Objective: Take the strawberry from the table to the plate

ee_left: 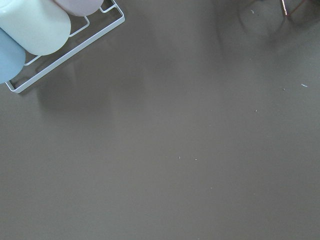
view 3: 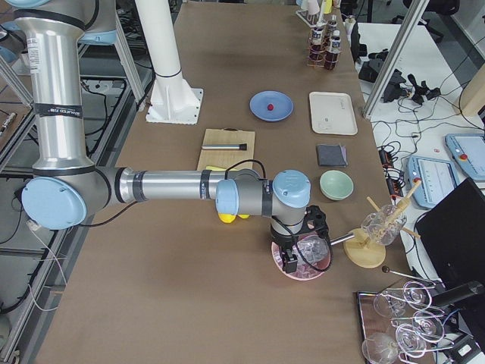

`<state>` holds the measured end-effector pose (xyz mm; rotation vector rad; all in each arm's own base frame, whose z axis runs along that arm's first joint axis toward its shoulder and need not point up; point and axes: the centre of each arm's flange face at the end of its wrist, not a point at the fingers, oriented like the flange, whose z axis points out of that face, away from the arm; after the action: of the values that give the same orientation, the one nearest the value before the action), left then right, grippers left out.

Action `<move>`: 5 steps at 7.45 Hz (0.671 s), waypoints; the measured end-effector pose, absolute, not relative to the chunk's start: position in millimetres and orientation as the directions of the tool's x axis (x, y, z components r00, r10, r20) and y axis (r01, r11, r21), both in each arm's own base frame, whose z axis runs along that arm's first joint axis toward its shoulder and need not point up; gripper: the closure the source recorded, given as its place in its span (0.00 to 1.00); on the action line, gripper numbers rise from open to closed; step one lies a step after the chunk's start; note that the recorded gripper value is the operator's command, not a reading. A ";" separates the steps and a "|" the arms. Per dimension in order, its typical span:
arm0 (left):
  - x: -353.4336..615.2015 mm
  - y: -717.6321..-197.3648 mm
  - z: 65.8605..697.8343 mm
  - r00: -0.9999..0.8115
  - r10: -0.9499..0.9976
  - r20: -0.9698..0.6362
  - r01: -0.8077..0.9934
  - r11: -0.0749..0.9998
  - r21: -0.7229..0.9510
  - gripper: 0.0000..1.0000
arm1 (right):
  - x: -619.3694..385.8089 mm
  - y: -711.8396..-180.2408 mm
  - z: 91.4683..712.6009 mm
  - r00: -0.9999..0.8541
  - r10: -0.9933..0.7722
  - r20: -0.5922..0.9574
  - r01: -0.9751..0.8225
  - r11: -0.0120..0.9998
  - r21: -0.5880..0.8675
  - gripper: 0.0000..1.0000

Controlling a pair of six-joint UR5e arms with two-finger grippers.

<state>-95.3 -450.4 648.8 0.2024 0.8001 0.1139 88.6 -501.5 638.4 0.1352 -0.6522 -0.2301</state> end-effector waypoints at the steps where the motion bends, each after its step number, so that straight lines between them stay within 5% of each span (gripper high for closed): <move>1: -95.0 -449.8 652.3 0.691 0.172 -0.702 -0.024 0.976 0.215 0.02 | 88.7 -500.1 639.9 0.770 -0.250 0.586 0.168 0.967 0.192 0.00; 5: -92.7 -446.9 669.7 0.687 0.147 -0.712 -0.027 0.984 0.177 0.02 | 88.2 -497.7 642.5 0.767 -0.246 0.593 0.166 0.968 0.187 0.00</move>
<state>-92.7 -446.9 669.7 0.1573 0.8088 0.0982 88.2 -497.7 642.5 0.1263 -0.6599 -0.2239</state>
